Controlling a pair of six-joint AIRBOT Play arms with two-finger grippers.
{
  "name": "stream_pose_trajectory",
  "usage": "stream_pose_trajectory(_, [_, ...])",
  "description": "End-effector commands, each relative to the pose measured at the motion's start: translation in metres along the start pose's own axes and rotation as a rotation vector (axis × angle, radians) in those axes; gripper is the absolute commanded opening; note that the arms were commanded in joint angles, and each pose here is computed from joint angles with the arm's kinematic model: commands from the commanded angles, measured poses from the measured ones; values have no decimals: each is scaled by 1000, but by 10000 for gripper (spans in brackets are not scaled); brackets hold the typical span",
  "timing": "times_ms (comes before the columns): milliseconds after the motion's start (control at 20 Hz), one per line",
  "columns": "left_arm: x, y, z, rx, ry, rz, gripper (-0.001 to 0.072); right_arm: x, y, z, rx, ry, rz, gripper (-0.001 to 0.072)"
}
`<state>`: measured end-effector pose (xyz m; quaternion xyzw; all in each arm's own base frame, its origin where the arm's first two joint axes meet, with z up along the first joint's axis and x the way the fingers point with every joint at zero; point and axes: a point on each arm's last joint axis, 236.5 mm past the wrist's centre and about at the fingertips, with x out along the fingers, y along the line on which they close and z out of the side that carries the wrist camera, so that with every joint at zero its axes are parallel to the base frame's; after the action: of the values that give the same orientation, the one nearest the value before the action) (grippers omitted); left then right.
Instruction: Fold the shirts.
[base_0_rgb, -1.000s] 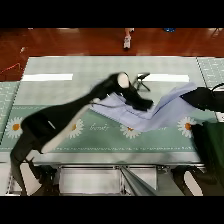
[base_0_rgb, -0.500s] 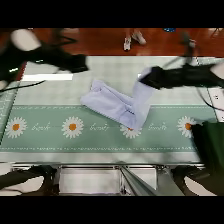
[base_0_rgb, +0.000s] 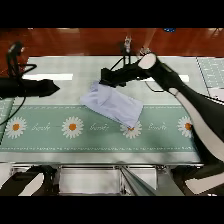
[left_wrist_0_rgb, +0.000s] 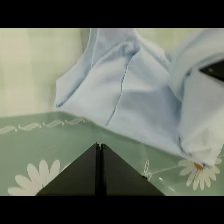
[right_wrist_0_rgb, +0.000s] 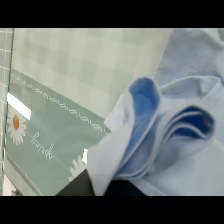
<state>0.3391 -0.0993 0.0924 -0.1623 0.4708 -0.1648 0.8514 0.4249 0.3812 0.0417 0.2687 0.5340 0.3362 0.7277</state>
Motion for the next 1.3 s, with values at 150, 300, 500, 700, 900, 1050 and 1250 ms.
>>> stream_pose_trajectory(150, [19,-4,-23,-39,7,-37,23,45,-1,24,124,-71,81,52])
stream_pose_trajectory(300, [26,-7,-24,-30,0,-39,23,46,10,26,132,-72,144,408])
stream_pose_trajectory(500, [-1,15,16,-72,-119,4,23,-15,14,32,107,-4,179,407])
stream_pose_trajectory(700, [-57,50,56,-137,-252,80,23,-157,-24,49,-26,-86,-109,407])
stream_pose_trajectory(900, [-89,66,56,-147,-322,132,23,-315,-118,0,-31,-247,-731,408])
stream_pose_trajectory(1050, [-70,54,33,-132,-265,102,23,-330,-163,-75,108,-369,-790,416])
stream_pose_trajectory(1250, [-19,42,-20,-127,-107,49,23,-242,-197,-151,393,-395,-520,419])
